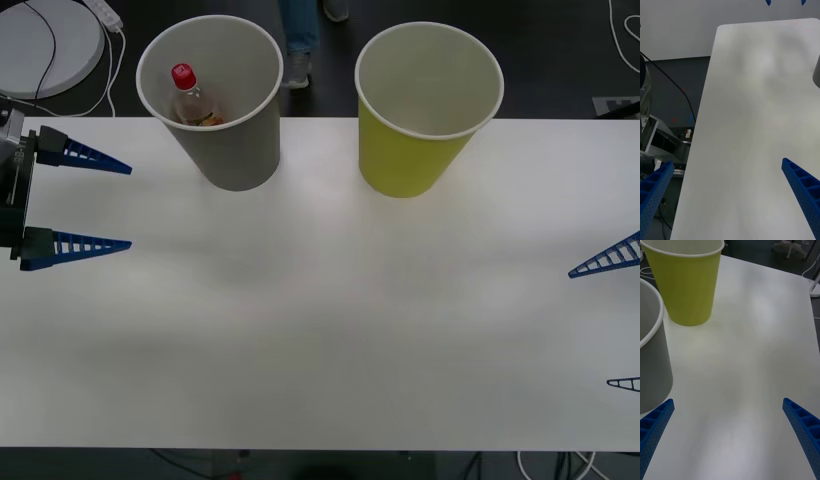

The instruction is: Put the can into the green bin and the plastic bottle into the gray bin

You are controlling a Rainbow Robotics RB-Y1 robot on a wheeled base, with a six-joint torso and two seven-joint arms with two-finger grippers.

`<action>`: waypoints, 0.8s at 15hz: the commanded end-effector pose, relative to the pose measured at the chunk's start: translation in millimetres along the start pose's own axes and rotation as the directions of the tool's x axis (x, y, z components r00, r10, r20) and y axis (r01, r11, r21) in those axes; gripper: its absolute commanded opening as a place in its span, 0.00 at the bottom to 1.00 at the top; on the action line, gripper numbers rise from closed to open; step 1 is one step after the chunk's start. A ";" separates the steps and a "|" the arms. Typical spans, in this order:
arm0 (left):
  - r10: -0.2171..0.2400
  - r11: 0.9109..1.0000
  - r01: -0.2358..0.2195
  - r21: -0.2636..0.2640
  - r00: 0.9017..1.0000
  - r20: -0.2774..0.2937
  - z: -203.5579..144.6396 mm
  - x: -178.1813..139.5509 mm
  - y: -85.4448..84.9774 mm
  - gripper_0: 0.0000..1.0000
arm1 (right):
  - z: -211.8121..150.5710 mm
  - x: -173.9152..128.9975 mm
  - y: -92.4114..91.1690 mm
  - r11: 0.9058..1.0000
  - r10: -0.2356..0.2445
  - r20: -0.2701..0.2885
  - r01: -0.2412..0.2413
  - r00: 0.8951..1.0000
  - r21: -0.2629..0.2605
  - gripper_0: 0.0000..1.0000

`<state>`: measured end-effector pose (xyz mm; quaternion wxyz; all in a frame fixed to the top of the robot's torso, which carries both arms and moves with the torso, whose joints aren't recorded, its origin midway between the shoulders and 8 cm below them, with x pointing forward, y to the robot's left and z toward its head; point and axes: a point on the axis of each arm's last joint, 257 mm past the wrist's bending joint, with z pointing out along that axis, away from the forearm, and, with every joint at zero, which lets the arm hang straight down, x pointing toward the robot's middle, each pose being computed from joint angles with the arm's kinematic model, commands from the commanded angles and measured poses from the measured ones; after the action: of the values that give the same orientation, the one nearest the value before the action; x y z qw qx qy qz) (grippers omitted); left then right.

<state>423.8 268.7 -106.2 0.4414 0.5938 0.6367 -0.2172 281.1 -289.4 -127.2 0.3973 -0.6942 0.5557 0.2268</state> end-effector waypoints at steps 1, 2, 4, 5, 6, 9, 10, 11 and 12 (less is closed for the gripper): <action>0.025 0.999 -0.025 0.019 1.000 0.019 -3.2 15.5 -10.2 1.00 | 0.0 0.0 0.0 1.000 0.000 0.000 0.000 1.000 0.000 1.00; 0.020 0.999 -0.022 0.036 0.999 0.036 -4.8 17.6 -14.7 1.00 | 0.0 0.0 0.0 1.000 0.000 0.000 0.000 1.000 0.000 1.00; 0.040 0.998 -0.043 0.053 0.998 0.044 -10.0 30.1 -17.6 1.00 | 0.0 0.0 0.0 1.000 0.000 0.000 0.000 1.000 0.000 1.00; 0.058 0.997 -0.060 0.047 0.997 0.050 -9.4 34.8 -18.2 1.00 | 0.0 0.0 0.0 1.000 0.000 0.000 0.000 1.000 0.000 1.00; 0.058 0.997 -0.061 0.048 0.996 0.064 -7.5 37.1 -21.5 1.00 | 0.0 0.0 0.0 1.000 0.000 0.000 0.000 1.000 0.000 1.00; 0.039 0.997 -0.045 0.057 0.994 0.097 0.8 38.5 -29.4 1.00 | 0.0 0.0 0.0 1.000 0.000 0.000 0.000 1.000 0.000 1.00; 0.037 0.997 -0.043 0.061 0.994 0.100 2.4 38.0 -30.9 1.00 | 0.0 0.0 0.0 1.000 0.000 0.000 0.000 1.000 0.000 1.00; 0.034 0.997 -0.041 0.064 0.994 0.103 3.7 36.9 -32.5 1.00 | 0.0 0.0 0.0 1.000 0.000 0.000 0.000 1.000 0.000 1.00; 0.032 0.997 -0.039 0.065 0.994 0.104 6.1 36.0 -33.8 1.00 | 0.0 0.0 0.0 1.000 0.000 0.000 0.000 1.000 0.000 1.00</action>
<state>397.5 279.4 -146.6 0.4575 0.6079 0.5945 -0.2601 281.1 -289.4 -127.2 0.3973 -0.6942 0.5557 0.2267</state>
